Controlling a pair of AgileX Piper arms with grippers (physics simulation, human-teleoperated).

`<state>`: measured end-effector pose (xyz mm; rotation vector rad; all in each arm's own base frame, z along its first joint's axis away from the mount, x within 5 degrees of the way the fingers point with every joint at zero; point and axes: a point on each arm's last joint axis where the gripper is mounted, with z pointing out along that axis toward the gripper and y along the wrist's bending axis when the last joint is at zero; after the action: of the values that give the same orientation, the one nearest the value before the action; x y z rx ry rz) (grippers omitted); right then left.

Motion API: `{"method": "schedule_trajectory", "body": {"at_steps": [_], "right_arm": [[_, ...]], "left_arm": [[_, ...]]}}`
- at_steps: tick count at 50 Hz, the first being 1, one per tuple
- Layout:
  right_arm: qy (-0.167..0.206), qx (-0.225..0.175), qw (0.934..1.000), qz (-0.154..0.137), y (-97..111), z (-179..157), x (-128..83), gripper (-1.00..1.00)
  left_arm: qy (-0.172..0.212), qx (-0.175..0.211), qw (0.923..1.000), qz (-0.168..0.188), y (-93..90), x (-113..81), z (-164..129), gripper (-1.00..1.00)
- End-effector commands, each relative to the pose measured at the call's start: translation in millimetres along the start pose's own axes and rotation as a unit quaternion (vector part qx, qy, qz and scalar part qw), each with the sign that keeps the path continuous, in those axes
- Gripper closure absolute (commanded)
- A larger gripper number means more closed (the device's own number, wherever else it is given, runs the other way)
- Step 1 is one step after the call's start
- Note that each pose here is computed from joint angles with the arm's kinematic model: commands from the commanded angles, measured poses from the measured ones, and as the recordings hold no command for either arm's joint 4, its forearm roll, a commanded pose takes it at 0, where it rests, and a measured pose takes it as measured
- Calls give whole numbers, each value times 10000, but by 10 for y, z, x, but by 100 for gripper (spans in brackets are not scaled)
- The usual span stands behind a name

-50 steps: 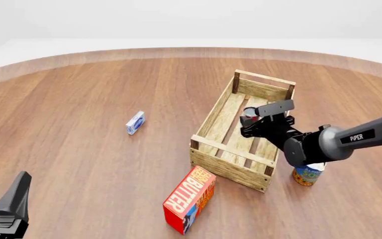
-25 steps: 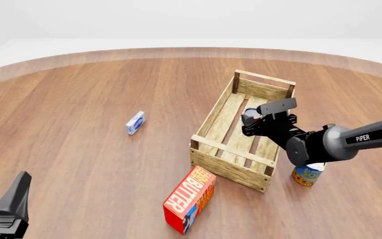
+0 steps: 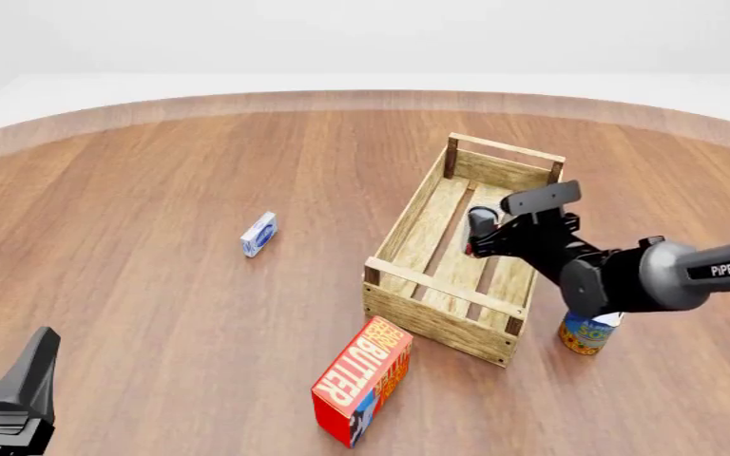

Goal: Pick up the tomato sauce, and put it in the wooden tray.

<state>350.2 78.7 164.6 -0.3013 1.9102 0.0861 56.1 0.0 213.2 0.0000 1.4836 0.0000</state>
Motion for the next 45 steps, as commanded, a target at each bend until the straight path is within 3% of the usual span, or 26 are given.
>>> {"method": "schedule_trajectory", "body": {"at_steps": [1,45], "right_arm": [[-47,23,10000,-20,-20,-93,-64,-100],[-250,57,9995,-155,-48,-571,-300,-100]], "left_arm": [[0,0,10000,0,0,0,0,-100],[0,0,10000,0,0,0,0,-100]]}}
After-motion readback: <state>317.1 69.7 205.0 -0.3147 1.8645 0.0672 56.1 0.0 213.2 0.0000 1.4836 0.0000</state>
